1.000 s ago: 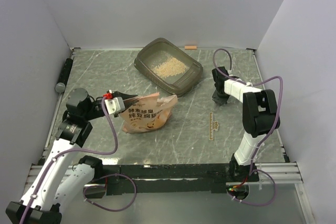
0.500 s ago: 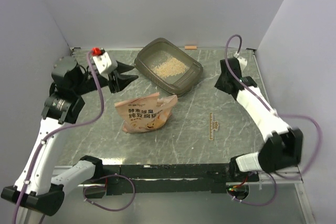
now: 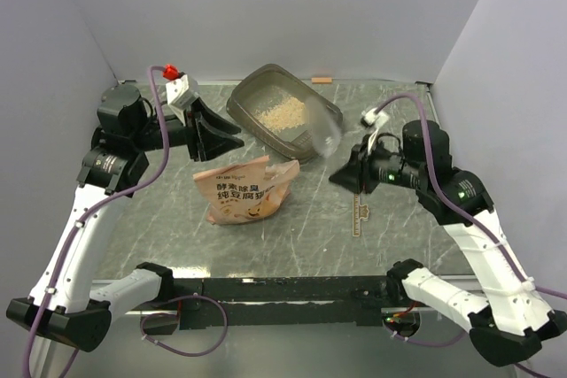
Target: Fill the litter box with clean litter
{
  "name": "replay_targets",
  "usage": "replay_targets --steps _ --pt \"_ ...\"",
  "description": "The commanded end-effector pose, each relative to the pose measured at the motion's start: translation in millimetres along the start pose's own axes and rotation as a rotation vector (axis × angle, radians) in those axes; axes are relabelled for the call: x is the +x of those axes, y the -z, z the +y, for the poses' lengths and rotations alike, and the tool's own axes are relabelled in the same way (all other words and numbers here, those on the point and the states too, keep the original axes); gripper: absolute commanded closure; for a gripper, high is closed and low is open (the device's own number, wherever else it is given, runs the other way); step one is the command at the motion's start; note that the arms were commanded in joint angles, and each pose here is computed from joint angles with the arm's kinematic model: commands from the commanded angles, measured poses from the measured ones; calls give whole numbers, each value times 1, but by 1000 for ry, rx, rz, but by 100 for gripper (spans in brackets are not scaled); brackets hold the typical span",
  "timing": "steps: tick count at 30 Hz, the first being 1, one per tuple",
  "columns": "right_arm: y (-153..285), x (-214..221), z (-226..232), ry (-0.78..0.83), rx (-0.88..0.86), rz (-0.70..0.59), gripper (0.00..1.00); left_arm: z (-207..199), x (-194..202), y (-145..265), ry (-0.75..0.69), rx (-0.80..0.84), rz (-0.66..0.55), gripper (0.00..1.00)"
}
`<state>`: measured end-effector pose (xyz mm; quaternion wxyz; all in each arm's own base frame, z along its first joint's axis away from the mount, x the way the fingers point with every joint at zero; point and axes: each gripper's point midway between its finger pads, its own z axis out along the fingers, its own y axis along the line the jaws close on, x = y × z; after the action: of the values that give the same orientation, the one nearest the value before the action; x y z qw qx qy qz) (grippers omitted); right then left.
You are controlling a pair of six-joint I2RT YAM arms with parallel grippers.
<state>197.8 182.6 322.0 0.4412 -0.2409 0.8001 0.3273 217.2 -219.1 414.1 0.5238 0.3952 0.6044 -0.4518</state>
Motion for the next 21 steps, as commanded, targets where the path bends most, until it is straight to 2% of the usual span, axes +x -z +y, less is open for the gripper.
replay_targets --steps 1,2,7,12,21 --pt "36 14 89 171 -456 101 100 -34 -11 3 14 158 -16 57" --pt "38 25 99 176 -501 161 100 -39 -13 5 10 180 -19 57" --pt "48 35 124 216 -610 233 100 -50 -4 6 66 229 14 56" --pt "38 41 117 215 -572 281 100 -60 18 9 119 278 59 58" --pt "28 36 123 211 -586 323 100 -77 26 16 112 347 52 57"
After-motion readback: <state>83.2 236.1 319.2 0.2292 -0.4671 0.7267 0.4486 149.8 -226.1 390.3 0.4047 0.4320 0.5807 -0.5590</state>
